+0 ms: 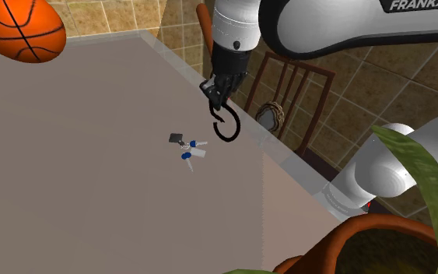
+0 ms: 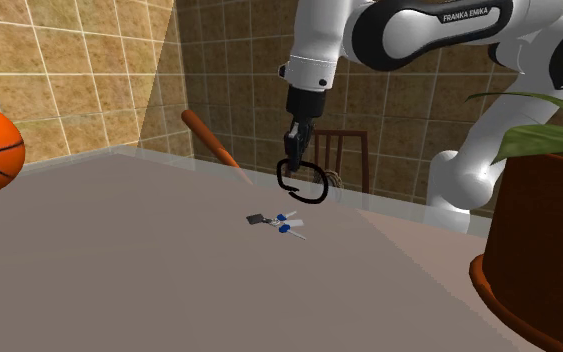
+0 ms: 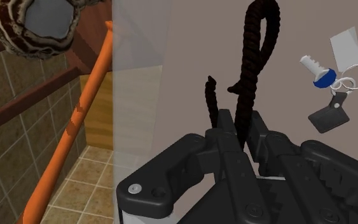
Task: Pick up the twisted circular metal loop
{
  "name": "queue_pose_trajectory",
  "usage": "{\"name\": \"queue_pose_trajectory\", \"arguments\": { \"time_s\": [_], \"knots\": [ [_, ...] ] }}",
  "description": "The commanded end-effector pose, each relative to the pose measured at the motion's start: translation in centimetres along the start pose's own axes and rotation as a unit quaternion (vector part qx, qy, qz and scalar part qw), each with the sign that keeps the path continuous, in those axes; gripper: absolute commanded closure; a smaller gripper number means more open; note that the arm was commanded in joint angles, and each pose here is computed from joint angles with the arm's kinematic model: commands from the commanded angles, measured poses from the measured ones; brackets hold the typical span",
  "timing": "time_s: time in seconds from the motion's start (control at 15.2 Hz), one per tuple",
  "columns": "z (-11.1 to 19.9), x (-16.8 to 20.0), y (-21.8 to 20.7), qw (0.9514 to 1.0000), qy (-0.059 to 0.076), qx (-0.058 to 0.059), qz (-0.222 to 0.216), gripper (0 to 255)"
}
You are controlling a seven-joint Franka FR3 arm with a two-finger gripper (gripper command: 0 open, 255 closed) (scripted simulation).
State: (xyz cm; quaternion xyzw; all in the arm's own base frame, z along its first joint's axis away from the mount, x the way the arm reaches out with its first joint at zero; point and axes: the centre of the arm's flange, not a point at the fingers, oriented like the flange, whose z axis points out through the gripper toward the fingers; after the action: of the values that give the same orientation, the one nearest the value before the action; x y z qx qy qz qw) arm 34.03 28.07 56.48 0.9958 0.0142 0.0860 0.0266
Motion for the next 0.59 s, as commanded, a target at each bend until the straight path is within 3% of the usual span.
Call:
{"name": "queue_pose_trajectory", "arguments": {
  "time_s": [0.0,0.53],
  "knots": [
    [-1.0,0.1,-0.1,1.0000,0.000,0.000,0.000,255],
    [-5.2,0.9,0.2,1.0000,0.000,0.000,0.000,255]
  ]
}}
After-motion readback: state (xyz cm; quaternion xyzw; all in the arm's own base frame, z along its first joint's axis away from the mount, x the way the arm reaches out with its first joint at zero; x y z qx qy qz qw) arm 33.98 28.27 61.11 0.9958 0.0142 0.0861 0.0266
